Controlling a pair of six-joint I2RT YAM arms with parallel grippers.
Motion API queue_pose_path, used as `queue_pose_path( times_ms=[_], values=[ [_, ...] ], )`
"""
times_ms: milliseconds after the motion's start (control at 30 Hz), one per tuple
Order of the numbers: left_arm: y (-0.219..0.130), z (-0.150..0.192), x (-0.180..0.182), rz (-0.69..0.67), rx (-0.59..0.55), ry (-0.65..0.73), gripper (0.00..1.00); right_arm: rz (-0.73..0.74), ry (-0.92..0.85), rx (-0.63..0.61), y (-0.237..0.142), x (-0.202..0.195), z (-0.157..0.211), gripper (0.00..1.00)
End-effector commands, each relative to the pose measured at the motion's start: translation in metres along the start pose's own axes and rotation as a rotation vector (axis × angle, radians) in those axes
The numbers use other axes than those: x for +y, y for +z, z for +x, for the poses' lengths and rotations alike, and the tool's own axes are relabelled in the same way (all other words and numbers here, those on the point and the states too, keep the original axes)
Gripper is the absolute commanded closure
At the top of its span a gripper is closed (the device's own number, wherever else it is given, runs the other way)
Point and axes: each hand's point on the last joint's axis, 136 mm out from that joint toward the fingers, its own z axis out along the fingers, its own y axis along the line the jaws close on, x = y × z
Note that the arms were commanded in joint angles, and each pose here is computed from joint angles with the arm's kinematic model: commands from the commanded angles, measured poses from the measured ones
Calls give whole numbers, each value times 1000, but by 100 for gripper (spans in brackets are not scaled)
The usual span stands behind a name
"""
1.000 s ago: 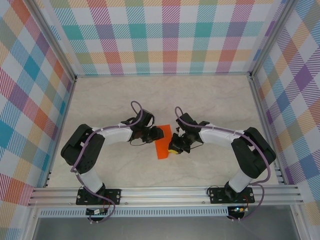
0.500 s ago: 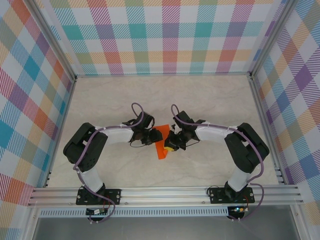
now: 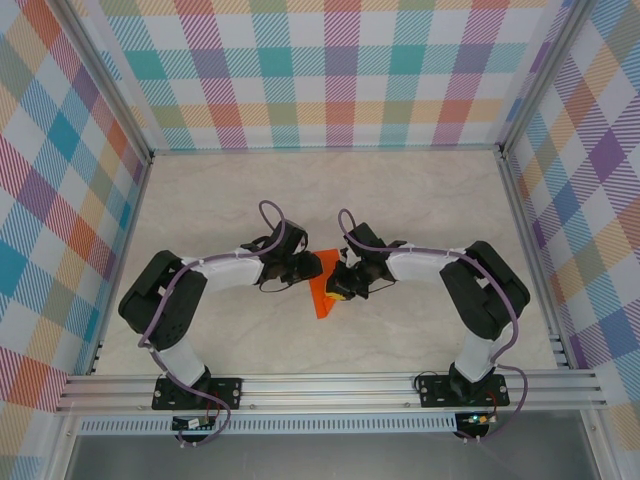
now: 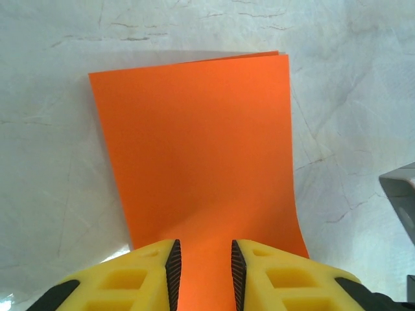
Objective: Fold a paper plane with a square sheet of paper (pick it up from the middle)
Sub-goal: Third fold the triangle at the center of the table.
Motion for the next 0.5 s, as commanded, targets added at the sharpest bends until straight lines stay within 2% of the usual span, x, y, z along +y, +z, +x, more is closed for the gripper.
queue_pose_path(
  times_ms=[0, 467],
  values=[
    [10, -2, 4, -23, -2, 13, 72, -18, -41, -28, 4, 7, -9, 91],
    [21, 9, 18, -73, 53, -19, 73, -67, -82, -31, 12, 19, -18, 91]
  ],
)
